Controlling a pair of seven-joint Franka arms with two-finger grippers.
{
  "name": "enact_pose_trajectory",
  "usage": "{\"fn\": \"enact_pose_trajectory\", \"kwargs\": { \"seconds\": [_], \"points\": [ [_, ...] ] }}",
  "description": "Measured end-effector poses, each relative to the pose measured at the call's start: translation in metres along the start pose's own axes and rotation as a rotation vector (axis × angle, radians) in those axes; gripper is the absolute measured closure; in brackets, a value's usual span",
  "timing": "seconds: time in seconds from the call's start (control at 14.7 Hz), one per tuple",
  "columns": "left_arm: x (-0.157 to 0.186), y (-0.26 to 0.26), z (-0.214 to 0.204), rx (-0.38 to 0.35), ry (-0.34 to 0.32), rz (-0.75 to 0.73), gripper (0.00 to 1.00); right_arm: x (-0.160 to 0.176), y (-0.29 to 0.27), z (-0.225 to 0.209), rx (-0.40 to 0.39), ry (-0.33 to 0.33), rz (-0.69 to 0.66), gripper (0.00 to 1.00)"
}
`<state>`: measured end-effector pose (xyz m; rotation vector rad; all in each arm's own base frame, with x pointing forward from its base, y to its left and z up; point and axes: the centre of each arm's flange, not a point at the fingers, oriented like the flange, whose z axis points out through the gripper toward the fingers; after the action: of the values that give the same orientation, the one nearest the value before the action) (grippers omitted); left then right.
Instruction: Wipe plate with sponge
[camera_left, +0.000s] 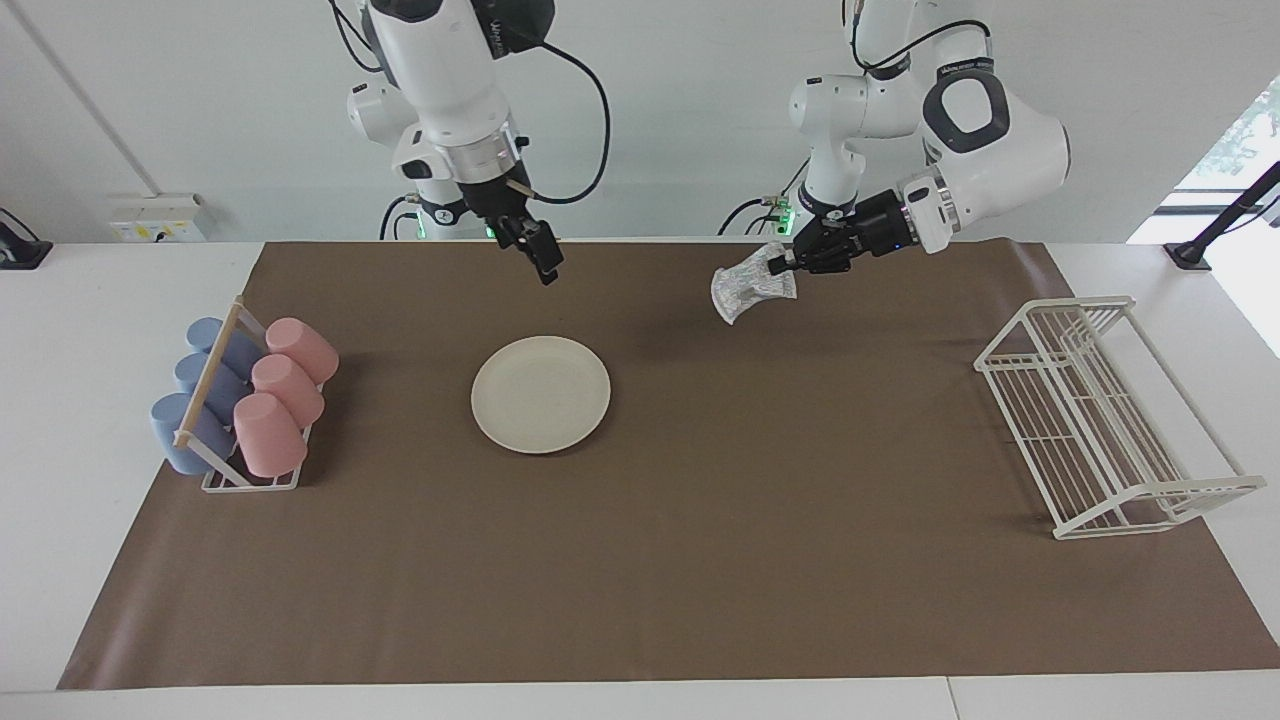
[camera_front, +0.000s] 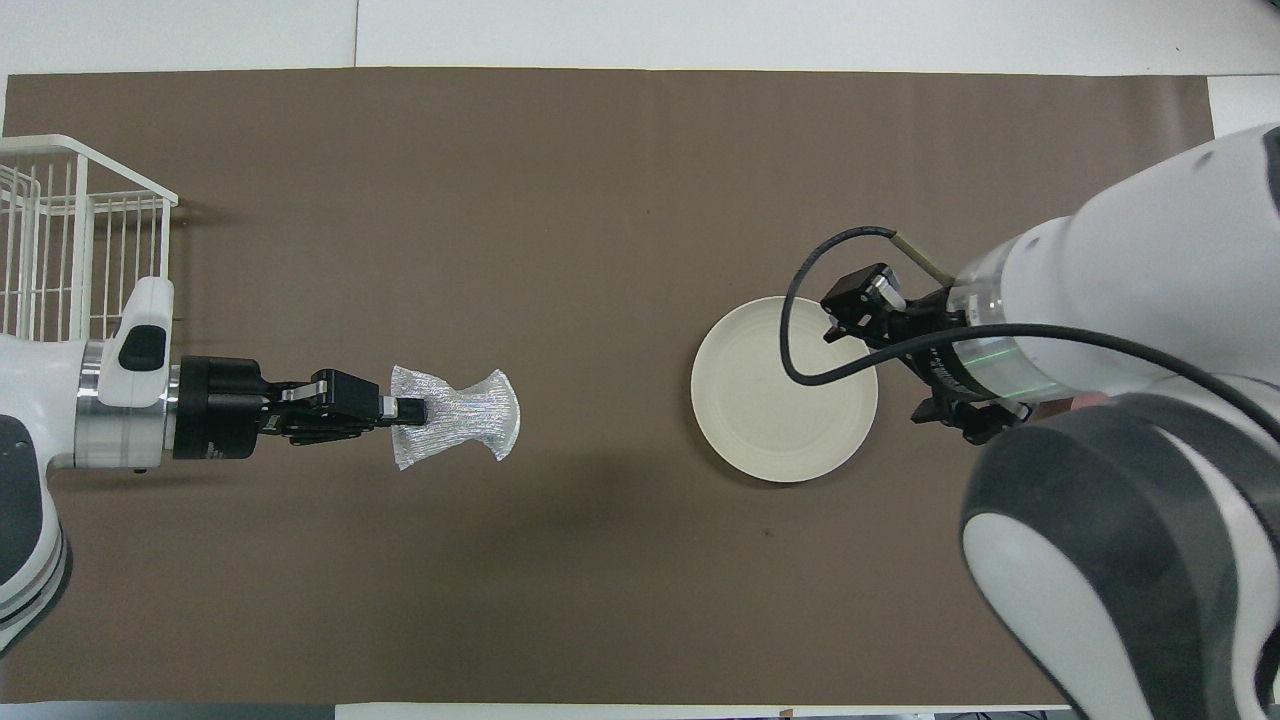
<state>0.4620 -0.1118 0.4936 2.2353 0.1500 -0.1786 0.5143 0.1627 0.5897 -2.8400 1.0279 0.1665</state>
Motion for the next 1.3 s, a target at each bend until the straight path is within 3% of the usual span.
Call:
{"fn": "enact_pose_trajectory", "kwargs": {
  "seconds": [0.2, 0.48, 0.75, 0.95, 1.3],
  "points": [
    [0.002, -0.016, -0.026, 0.163, -0.011, 0.019, 0.96, 0.030, 0.033, -0.001, -0.047, -0.048, -0.136, 0.00],
    [0.017, -0.020, -0.062, 0.423, 0.002, 0.011, 0.96, 0.056, 0.058, -0.005, -0.044, -0.061, -0.225, 0.00],
    [0.038, -0.016, -0.080, 0.731, 0.017, 0.024, 0.96, 0.077, 0.078, -0.009, -0.080, -0.028, -0.355, 0.00],
    [0.044, -0.019, -0.087, 0.885, 0.011, 0.044, 0.96, 0.083, 0.083, -0.010, -0.131, 0.003, -0.492, 0.00],
    [0.045, -0.002, -0.102, 1.223, -0.024, 0.090, 0.96, 0.097, 0.090, -0.017, -0.115, 0.048, -0.576, 0.00]
  ]
}}
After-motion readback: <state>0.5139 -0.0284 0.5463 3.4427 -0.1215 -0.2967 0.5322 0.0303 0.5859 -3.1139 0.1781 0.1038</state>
